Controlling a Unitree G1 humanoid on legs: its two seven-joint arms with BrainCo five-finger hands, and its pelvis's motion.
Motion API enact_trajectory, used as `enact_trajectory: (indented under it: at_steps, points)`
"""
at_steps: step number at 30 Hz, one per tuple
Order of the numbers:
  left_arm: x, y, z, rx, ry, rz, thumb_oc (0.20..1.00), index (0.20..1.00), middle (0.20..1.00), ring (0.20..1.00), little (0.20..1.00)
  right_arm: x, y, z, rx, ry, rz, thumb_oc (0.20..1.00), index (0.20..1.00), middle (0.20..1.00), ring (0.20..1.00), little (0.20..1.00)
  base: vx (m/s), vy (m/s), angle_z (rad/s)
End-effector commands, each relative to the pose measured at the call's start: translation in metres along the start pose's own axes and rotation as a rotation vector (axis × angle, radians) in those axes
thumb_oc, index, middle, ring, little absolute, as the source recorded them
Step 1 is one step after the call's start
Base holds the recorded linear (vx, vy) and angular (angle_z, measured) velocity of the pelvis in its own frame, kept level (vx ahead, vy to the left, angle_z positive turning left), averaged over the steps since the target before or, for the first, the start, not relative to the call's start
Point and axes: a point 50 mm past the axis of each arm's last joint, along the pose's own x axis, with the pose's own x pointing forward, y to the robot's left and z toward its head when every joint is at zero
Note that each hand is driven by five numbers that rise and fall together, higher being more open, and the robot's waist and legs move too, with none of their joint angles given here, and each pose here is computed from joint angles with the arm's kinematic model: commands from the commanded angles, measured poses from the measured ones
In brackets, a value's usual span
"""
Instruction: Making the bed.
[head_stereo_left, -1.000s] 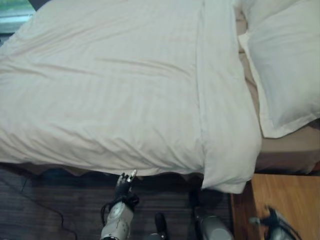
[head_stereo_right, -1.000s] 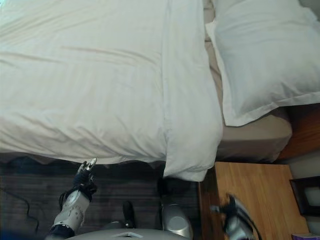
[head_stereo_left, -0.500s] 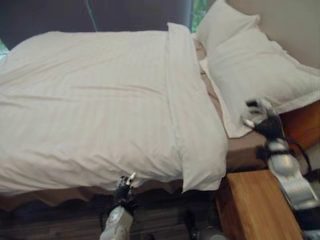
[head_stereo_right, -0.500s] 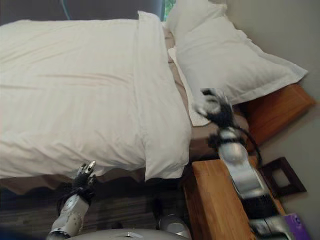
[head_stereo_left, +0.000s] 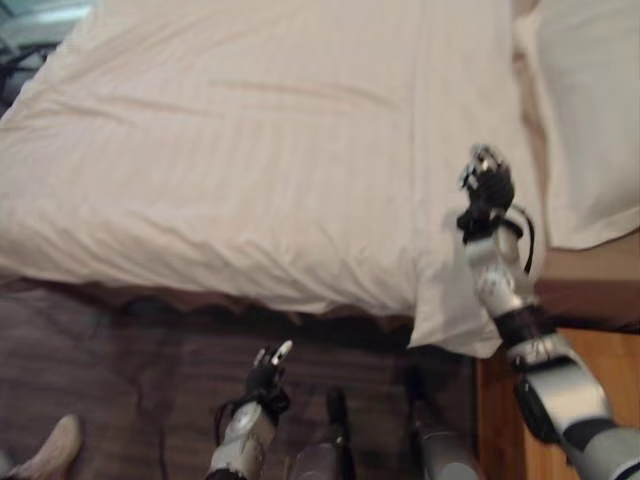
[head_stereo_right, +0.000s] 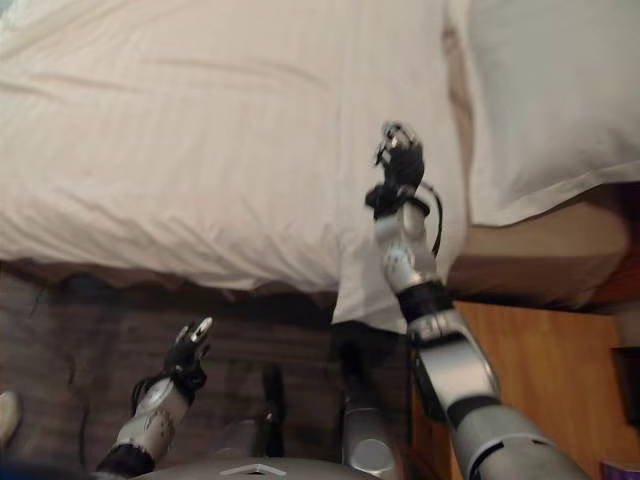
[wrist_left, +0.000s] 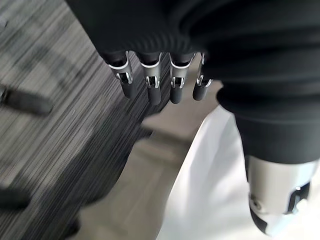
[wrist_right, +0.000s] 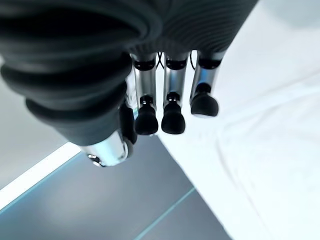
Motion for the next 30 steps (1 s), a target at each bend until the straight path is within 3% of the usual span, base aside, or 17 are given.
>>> enact_trajectory:
  at_steps: [1,5,6,7,8,9,12,13,14,17,18,19,22,24,25,27,30]
  points:
    - [0.005,0.02,0.047,0.038,-0.169,-0.001,1.0,1.0,1.0,1.0,1.0,0.004,-0.018,0.008,0.061,-0.033,-0.085,0.2,0.2,0.2,0.2,0.2,-0.04,0.035,0.16]
    - [0.006,0.022,0.043,0.0,-0.151,0.009,1.0,1.0,1.0,1.0,1.0,-0.044,-0.084,-0.063,0.071,0.213,-0.297,0.2,0.2,0.2,0.2,0.2,-0.02,0.035,0.05]
    - [0.006,0.022,0.043,0.0,-0.15,0.01,1.0,1.0,1.0,1.0,1.0,-0.045,-0.084,-0.064,0.07,0.215,-0.297,0.2,0.2,0.2,0.2,0.2,-0.01,0.028,0.1]
    - [0.006,0.023,0.04,-0.016,-0.139,0.022,1.0,1.0,1.0,1.0,1.0,-0.064,-0.097,-0.082,0.065,0.281,-0.33,0.2,0.2,0.2,0.2,0.2,-0.03,0.044,0.1]
    - [0.009,0.022,0.035,-0.037,-0.118,0.04,1.0,1.0,1.0,1.0,1.0,-0.109,-0.131,-0.113,0.001,0.429,-0.412,0.2,0.2,0.2,0.2,0.2,-0.03,0.044,0.05]
    - [0.009,0.022,0.035,-0.037,-0.119,0.04,1.0,1.0,1.0,1.0,1.0,-0.11,-0.131,-0.113,0.001,0.429,-0.412,0.2,0.2,0.2,0.2,0.2,-0.03,0.07,0.02]
    - [0.009,0.016,0.024,-0.048,-0.077,0.028,1.0,1.0,1.0,1.0,1.0,-0.182,-0.188,-0.132,-0.138,0.64,-0.539,0.2,0.2,0.2,0.2,0.2,0.03,0.031,-0.04]
    - [0.009,0.016,0.023,-0.047,-0.074,0.029,1.0,1.0,1.0,1.0,1.0,-0.183,-0.189,-0.132,-0.139,0.642,-0.54,0.2,0.2,0.2,0.2,0.2,0.09,0.025,-0.06]
    - [0.007,0.02,0.018,-0.051,-0.053,0.039,1.0,1.0,1.0,1.0,1.0,-0.218,-0.21,-0.136,-0.182,0.732,-0.604,0.2,0.2,0.2,0.2,0.2,0.08,0.042,-0.11]
    - [0.002,0.025,0.008,-0.034,-0.006,0.048,1.0,1.0,1.0,1.0,1.0,-0.268,-0.233,-0.138,-0.275,0.88,-0.654,0.2,0.2,0.2,0.2,0.2,0.04,0.062,-0.2]
    - [0.001,0.026,0.007,-0.034,-0.005,0.048,1.0,1.0,1.0,1.0,1.0,-0.269,-0.233,-0.138,-0.275,0.881,-0.654,0.523,0.523,0.523,0.523,0.523,0.01,0.061,-0.19]
    - [-0.001,0.026,0.004,-0.011,0.004,0.037,1.0,1.0,1.0,1.0,1.0,-0.289,-0.239,-0.139,-0.354,0.969,-0.64,1.0,1.0,1.0,1.0,1.0,0.01,0.025,-0.1]
    - [-0.005,0.029,0.003,0.001,0.007,0.034,1.0,1.0,1.0,1.0,1.0,-0.299,-0.239,-0.141,-0.417,1.023,-0.592,1.0,1.0,1.0,1.0,1.0,-0.08,0.069,-0.23]
    - [-0.005,0.026,0.006,0.057,-0.006,0.025,1.0,1.0,1.0,1.0,1.0,-0.283,-0.226,-0.142,-0.547,1.017,-0.426,1.0,1.0,1.0,1.0,1.0,-0.19,0.063,-0.12]
    - [-0.002,0.021,0.02,0.11,-0.064,0.021,1.0,1.0,1.0,1.0,1.0,-0.257,-0.204,-0.141,-0.609,0.927,-0.274,1.0,1.0,1.0,1.0,1.0,-0.18,0.034,-0.04]
    - [-0.002,0.021,0.02,0.111,-0.065,0.022,1.0,1.0,1.0,1.0,1.0,-0.257,-0.204,-0.141,-0.609,0.927,-0.273,1.0,1.0,1.0,1.0,1.0,-0.12,0.026,-0.22]
    - [0.0,0.012,0.077,0.23,-0.291,-0.014,1.0,1.0,1.0,1.0,1.0,-0.211,-0.16,-0.127,-0.652,0.705,-0.037,1.0,1.0,1.0,1.0,1.0,-0.13,0.041,-0.5]
